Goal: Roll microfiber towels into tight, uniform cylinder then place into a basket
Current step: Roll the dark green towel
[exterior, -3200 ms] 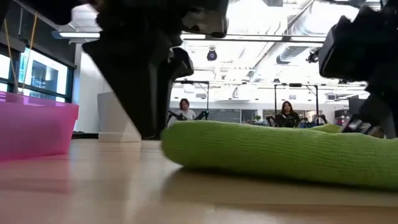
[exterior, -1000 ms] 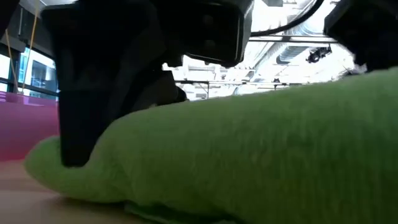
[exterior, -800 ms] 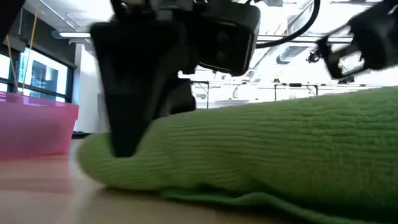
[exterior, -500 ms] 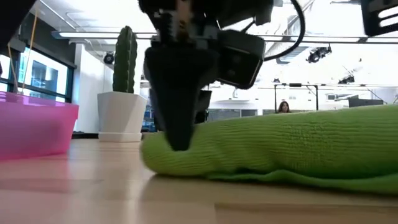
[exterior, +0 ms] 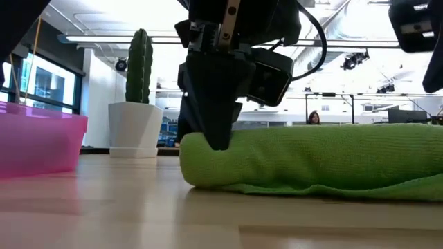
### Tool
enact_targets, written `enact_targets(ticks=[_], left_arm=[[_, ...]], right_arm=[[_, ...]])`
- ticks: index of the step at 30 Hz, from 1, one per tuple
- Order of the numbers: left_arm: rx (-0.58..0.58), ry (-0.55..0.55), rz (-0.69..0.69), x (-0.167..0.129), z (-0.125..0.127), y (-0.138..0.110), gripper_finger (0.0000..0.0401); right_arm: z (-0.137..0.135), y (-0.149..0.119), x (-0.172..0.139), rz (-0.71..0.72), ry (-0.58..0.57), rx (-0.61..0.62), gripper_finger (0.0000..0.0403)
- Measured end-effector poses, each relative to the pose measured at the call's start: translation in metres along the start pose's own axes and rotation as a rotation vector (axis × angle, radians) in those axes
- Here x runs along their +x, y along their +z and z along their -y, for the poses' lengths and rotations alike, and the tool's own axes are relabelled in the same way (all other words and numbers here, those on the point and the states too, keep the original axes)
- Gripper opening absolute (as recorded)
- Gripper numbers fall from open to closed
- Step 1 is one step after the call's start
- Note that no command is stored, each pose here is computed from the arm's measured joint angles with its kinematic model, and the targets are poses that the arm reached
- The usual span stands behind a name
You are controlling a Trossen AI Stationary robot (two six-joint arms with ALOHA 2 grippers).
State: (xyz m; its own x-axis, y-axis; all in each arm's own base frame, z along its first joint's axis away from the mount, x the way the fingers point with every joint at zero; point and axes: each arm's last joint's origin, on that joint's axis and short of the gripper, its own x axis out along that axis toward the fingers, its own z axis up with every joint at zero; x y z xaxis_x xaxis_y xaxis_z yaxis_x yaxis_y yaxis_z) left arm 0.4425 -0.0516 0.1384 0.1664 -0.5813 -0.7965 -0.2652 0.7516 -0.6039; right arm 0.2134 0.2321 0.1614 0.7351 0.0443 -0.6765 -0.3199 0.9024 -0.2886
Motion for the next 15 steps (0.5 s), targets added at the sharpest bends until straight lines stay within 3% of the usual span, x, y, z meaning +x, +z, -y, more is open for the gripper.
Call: enact_targets(ticks=[10,15], left_arm=[[0.003,-0.013,0.001,-0.001,0.000,0.001,0.0006],[0.004,-0.018,0.002,-0.001,0.000,0.001,0.0006]], right_arm=[[0.009,-0.015,0.008,-0.041,-0.040,0.135,0.0207],[0.016,-0.021,0.015,-0.050,-0.033,0.169,0.0217]])
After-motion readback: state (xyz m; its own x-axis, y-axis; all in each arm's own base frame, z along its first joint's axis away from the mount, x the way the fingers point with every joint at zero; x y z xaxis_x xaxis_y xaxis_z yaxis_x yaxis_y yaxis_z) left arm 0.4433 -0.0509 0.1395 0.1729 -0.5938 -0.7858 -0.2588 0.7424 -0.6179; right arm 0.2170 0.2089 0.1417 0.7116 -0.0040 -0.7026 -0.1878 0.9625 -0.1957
